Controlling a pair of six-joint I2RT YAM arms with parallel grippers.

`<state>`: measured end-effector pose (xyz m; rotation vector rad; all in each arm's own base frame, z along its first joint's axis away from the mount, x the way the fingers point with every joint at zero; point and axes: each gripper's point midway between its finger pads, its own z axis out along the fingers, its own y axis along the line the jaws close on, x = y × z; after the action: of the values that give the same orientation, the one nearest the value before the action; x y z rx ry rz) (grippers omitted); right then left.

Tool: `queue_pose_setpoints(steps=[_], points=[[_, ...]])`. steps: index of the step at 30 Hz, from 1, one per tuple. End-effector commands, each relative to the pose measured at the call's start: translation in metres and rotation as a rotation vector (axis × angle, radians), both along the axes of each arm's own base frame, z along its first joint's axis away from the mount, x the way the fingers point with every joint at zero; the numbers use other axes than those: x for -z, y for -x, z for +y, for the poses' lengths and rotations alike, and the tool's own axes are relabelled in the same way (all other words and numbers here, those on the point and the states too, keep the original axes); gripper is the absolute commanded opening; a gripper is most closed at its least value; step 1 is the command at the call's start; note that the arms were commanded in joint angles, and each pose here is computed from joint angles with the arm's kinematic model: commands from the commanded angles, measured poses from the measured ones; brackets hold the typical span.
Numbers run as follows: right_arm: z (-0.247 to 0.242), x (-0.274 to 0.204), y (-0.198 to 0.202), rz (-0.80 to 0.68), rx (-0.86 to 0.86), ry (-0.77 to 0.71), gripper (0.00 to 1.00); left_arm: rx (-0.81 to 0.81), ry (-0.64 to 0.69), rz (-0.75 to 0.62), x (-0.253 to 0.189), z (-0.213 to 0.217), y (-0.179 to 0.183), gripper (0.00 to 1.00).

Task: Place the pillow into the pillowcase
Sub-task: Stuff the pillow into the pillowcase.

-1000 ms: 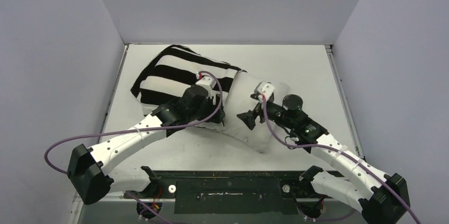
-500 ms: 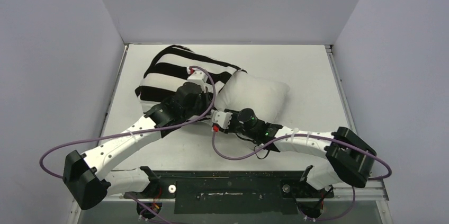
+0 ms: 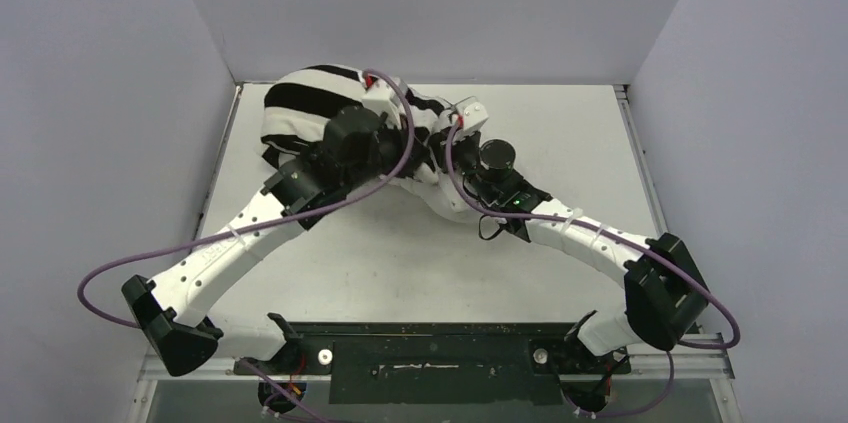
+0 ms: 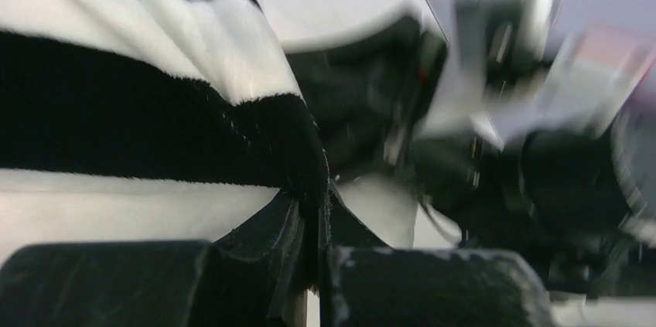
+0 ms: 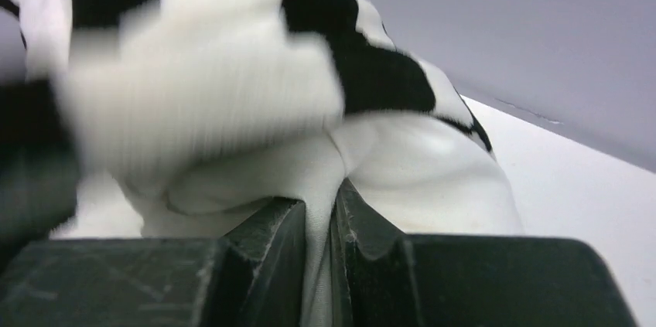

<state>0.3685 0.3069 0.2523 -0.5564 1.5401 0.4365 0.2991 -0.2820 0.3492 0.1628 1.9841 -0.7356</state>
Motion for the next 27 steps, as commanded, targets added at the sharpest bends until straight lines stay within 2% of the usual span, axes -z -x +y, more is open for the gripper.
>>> queue_pose_setpoints(steps=[1,4,6,10,12,15,17,20,22,24,27], points=[[-0.003,-0.102,-0.004,0.008,-0.003,-0.538,0.0,0.347,0.18,0.097,0.013,-0.069,0.097,0.0],[-0.004,-0.097,-0.008,0.113,-0.054,-0.598,0.0,0.376,0.142,0.086,0.003,-0.07,0.1,0.0],[-0.004,-0.102,0.004,0.173,-0.111,-0.609,0.0,0.361,0.146,0.004,-0.038,-0.065,0.094,0.0],[-0.01,-0.115,0.049,0.225,-0.221,-0.589,0.0,0.413,0.218,-0.092,-0.098,-0.074,0.096,0.0],[-0.018,-0.115,0.061,0.184,-0.225,-0.546,0.0,0.449,0.239,-0.127,-0.11,-0.084,0.094,0.0],[-0.052,-0.1,0.046,0.137,-0.076,-0.458,0.0,0.472,0.244,-0.101,-0.089,-0.103,0.079,0.0],[-0.08,-0.092,0.03,0.108,0.035,-0.387,0.0,0.509,0.259,-0.019,-0.057,-0.119,0.074,0.01],[-0.099,-0.082,0.024,0.076,0.055,-0.312,0.0,0.537,0.318,0.023,-0.031,-0.134,0.07,0.05],[-0.103,-0.068,0.028,0.061,0.046,-0.244,0.0,0.537,0.297,0.051,-0.013,-0.135,0.061,0.1],[-0.118,-0.05,0.027,0.067,0.117,-0.197,0.0,0.545,0.276,0.091,0.002,-0.132,0.052,0.25],[-0.145,-0.047,0.031,-0.012,0.205,-0.174,0.0,0.535,0.274,0.115,0.002,-0.115,0.04,0.46]])
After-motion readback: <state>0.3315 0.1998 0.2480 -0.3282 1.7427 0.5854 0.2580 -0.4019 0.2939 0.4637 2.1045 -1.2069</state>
